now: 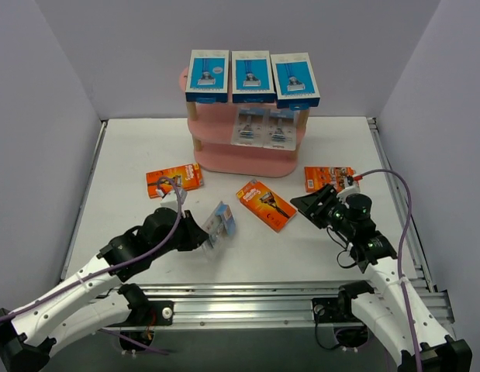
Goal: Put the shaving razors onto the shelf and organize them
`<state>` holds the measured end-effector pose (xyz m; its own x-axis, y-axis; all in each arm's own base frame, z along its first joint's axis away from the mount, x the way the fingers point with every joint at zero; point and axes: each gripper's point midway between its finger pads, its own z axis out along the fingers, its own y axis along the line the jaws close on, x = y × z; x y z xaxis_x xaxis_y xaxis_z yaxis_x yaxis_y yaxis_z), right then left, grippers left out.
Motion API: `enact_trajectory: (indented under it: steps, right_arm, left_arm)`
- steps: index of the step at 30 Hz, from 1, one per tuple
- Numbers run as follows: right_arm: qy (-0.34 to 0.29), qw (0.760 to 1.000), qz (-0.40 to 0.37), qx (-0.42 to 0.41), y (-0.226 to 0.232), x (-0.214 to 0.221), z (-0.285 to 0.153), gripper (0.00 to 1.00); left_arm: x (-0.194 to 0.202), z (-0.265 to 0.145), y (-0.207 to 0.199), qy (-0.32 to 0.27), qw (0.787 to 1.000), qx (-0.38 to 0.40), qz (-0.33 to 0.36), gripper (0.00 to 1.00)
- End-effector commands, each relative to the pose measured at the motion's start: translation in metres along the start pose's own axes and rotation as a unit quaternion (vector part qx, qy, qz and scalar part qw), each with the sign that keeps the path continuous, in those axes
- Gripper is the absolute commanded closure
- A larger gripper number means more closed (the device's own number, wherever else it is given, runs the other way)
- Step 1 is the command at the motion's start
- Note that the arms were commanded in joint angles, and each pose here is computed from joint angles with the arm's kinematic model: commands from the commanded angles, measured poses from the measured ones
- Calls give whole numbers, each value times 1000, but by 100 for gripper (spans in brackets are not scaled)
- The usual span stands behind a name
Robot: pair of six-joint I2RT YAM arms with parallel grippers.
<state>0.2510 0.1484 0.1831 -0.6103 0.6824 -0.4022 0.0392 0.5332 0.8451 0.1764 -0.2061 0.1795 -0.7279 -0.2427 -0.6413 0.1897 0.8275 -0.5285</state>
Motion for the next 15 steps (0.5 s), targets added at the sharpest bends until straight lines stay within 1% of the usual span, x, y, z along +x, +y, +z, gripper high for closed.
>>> enact_trajectory:
  steps: [1, 3, 5, 8, 10, 11, 13, 15]
  right_arm:
    - [-15, 1000, -6, -21, 8, -4, -2, 52]
    - [-14, 1000, -5, -18, 4, -2, -2, 52]
    - [-12, 1000, -6, -14, 0, 1, -2, 52]
    - [-13, 1000, -5, -12, -4, 3, -2, 52]
    - [-12, 1000, -4, -11, -6, 4, -2, 51]
    - [-12, 1000, -5, -11, -7, 5, -2, 52]
    - [-8, 1000, -5, -10, -9, 6, 0, 51]
    - [-7, 1000, -5, -11, -9, 7, 0, 51]
  left_arm:
    - [1, 6, -29, 16, 994, 82, -75, 98]
    - [8, 11, -28, 34, 991, 94, -94, 98]
    - [10, 14, -26, 40, 988, 99, -109, 98]
    - [16, 19, -12, 42, 988, 85, -120, 98]
    - [19, 22, -1, 39, 989, 74, -125, 95]
    - [21, 23, 4, 39, 989, 66, -125, 88]
    - [23, 25, 17, 35, 990, 48, -126, 79]
    - [26, 27, 29, 35, 992, 23, -120, 63]
